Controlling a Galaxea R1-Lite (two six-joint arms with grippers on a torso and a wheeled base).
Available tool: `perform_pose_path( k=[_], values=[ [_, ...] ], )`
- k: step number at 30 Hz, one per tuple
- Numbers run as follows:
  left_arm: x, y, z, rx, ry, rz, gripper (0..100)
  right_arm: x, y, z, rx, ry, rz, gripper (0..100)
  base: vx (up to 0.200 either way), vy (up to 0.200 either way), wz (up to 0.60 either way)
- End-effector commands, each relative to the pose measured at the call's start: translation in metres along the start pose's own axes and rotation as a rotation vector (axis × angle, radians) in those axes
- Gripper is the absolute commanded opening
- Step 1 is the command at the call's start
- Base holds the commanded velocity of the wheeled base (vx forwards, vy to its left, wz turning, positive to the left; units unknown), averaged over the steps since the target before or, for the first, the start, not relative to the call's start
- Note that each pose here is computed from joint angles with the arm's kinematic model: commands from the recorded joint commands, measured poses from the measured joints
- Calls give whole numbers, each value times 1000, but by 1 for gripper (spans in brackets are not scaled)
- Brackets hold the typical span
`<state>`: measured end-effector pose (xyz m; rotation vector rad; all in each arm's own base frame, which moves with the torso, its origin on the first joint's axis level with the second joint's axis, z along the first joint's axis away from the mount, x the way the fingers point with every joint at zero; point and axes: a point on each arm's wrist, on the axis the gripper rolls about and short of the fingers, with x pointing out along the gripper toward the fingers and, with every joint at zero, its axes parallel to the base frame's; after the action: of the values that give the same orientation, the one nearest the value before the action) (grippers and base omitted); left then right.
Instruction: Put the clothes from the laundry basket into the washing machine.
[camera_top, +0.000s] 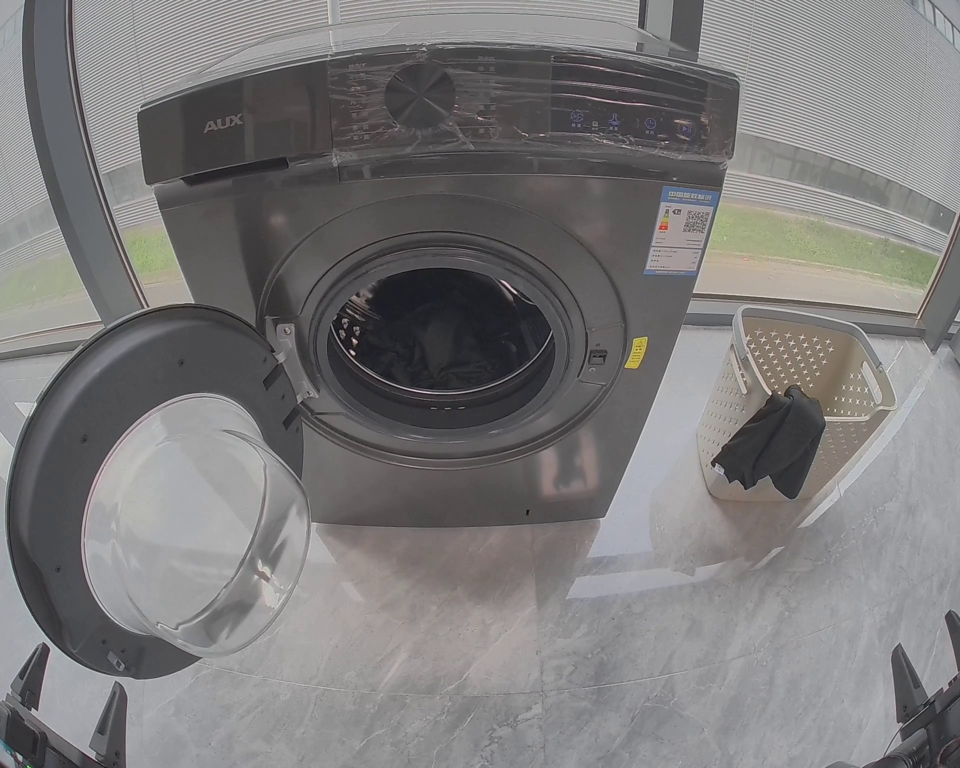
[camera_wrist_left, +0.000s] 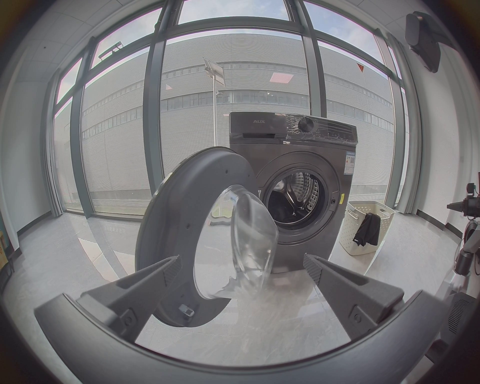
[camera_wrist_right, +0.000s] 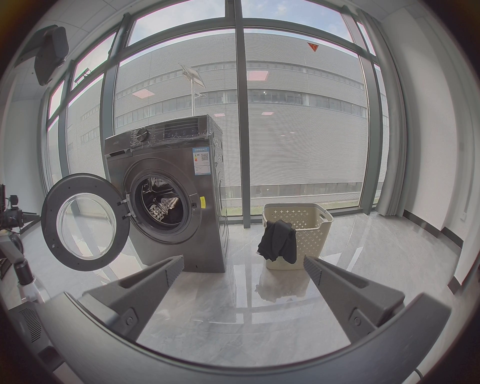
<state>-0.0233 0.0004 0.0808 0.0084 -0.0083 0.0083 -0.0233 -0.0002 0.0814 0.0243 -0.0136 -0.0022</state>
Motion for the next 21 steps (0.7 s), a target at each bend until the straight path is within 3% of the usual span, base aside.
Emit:
perform_pose_path(
  k=[1,21],
  values=[
    [0,0,-5,1,7,2,100,0,0,-5,0,6,1,100,0,-200,0],
    [0,0,-5,1,5,2,100,0,0,-5,0,6,1,100,0,-200,0]
  ],
)
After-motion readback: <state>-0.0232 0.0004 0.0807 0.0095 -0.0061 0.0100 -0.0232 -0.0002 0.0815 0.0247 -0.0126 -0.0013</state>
